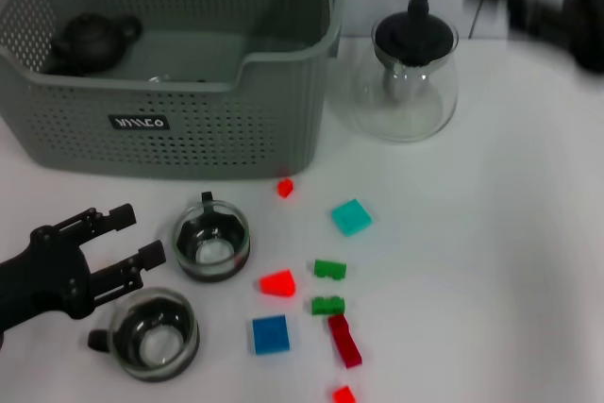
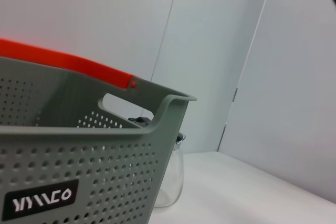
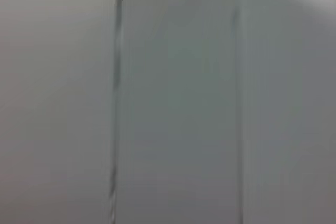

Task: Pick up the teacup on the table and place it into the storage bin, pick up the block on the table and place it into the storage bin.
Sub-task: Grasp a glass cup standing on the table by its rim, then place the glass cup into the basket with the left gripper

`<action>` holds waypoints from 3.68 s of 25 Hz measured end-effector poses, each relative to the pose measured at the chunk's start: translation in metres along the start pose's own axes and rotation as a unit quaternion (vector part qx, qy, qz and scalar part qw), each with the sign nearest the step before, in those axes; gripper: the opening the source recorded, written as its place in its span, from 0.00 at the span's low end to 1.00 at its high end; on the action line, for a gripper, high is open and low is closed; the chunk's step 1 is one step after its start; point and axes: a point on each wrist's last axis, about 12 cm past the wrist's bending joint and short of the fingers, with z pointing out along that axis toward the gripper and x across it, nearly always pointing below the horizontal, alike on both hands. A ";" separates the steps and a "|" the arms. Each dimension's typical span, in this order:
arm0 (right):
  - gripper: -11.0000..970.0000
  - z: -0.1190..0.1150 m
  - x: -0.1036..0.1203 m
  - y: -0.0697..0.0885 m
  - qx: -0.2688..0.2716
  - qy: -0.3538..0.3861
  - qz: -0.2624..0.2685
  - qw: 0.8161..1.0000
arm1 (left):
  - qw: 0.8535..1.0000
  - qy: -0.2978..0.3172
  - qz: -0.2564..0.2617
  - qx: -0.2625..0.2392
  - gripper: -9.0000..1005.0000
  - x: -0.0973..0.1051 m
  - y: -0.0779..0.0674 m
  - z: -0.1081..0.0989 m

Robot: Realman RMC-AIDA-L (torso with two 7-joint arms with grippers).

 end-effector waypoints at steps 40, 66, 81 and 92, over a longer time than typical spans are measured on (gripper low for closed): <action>0.54 -0.031 0.089 0.004 0.011 0.322 0.140 0.936 | 0.821 0.526 -0.130 -0.181 0.64 -0.104 0.021 0.087; 0.54 -0.035 0.088 0.002 0.018 0.318 0.146 0.937 | 0.821 0.527 -0.151 -0.161 0.13 -0.102 0.019 0.092; 0.54 -0.032 0.090 0.002 0.017 0.313 0.150 0.938 | 0.954 0.131 -0.203 0.176 0.05 -0.140 0.032 0.048; 0.54 -0.029 0.092 0.002 0.015 0.308 0.154 0.939 | 0.987 0.086 -0.138 0.002 0.05 -0.246 0.074 0.100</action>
